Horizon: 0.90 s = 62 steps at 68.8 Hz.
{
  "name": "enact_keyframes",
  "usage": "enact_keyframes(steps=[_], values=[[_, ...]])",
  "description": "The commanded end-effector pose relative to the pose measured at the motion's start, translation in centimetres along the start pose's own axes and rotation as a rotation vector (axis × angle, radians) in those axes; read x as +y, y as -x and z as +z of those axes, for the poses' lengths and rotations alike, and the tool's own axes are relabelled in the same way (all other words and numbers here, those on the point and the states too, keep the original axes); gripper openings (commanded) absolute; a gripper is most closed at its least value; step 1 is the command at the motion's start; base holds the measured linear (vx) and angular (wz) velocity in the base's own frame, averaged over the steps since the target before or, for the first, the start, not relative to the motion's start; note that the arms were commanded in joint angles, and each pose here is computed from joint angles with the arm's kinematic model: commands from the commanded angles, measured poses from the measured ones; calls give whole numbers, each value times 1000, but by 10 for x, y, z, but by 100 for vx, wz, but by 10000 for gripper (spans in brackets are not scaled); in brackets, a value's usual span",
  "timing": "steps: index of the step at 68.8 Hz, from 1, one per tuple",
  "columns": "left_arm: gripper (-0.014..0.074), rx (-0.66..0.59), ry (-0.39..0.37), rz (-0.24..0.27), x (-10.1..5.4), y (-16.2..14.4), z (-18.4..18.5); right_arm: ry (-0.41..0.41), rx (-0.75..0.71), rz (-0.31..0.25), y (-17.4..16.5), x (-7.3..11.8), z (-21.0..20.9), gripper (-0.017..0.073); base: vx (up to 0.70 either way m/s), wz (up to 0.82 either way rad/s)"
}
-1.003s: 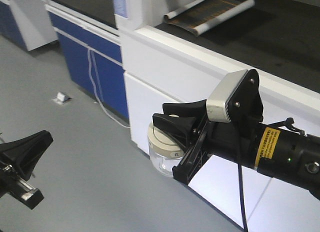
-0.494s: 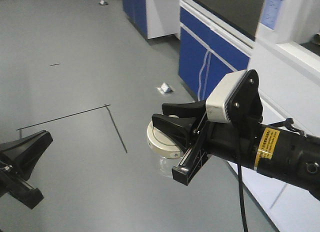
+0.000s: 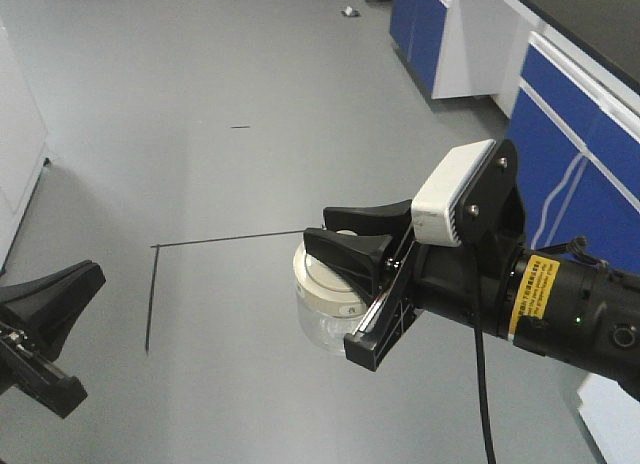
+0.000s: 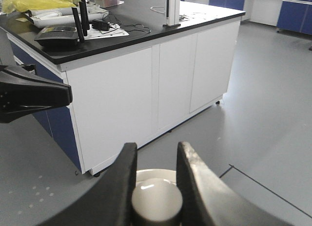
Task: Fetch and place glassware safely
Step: 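Hold the jar in the right gripper while the base turns away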
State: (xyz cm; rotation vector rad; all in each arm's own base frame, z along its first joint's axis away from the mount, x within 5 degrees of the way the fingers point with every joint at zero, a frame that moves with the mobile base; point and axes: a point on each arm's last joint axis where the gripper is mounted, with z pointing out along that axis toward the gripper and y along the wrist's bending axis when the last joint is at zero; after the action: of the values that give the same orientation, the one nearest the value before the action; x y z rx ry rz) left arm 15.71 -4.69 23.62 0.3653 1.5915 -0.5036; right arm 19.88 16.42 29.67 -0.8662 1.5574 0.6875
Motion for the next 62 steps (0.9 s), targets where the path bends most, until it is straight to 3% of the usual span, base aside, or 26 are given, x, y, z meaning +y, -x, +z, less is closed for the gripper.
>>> enact_keyframes(steps=[1, 62], values=[[2, -90, -27, -17, -2, 14, 1, 34, -111, -1, 22, 4, -5, -3, 35, 27], [2, -90, -27, -17, -2, 14, 1, 34, -110, -2, 22, 4, -5, -3, 48, 9]])
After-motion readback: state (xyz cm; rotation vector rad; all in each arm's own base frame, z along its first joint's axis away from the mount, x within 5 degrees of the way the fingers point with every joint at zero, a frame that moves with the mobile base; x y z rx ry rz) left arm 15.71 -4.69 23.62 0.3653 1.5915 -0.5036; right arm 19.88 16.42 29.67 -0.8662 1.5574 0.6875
